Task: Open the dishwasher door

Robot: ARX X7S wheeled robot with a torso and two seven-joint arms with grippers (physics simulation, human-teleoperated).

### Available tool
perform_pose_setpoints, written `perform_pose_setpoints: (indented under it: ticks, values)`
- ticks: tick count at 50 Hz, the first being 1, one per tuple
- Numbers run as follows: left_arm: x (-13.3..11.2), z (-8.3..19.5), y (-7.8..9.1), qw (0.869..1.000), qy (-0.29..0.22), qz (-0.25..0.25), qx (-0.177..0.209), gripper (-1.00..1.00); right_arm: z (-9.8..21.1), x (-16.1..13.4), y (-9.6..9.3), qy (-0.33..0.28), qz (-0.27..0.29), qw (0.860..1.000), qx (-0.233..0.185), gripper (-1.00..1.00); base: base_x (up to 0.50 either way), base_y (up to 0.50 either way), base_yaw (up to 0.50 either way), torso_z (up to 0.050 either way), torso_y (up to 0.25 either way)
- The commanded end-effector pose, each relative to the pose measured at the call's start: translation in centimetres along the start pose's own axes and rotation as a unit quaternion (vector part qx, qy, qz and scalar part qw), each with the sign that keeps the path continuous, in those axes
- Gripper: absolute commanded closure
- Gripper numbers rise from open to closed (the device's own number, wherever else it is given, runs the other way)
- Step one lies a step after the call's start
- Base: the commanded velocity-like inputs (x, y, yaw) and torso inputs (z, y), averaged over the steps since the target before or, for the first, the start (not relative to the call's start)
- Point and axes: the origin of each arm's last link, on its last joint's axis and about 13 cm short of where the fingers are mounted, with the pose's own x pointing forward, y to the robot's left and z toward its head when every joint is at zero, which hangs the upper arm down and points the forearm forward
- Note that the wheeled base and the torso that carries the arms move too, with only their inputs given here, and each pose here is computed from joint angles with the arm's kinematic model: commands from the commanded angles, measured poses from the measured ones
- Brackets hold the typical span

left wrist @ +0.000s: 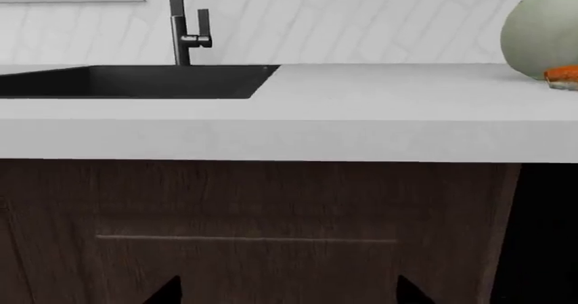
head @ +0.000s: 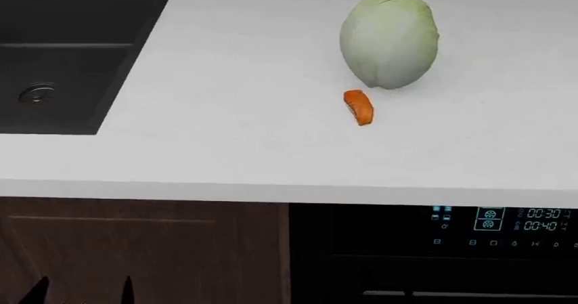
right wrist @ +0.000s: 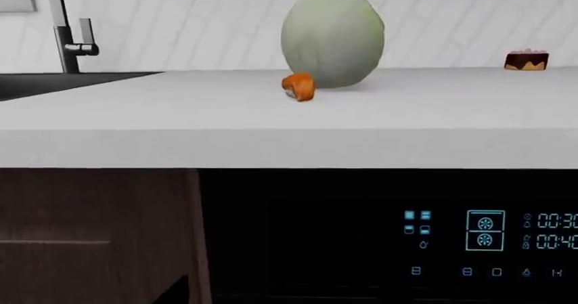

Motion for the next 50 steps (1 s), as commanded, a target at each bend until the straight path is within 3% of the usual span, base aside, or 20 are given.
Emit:
perform_pose_setpoints:
  ticks: [1, 50]
  values:
    - [0.17, 0.29, 0.07, 1.000, 0.012, 0.010, -0.003, -1.00, -0.07, 0.01, 0.01, 0.000, -0.002, 1.000, 0.001, -1.00, 0.00, 0.00, 0.00, -0.050, 0.000]
    - [0.02, 0.37, 0.21, 1.000, 0.007, 0.008, -0.002, -1.00, 0.01, -0.09, 0.03, 0.001, -0.005, 1.000, 0.001, -1.00, 0.00, 0.00, 0.00, -0.050, 0.000]
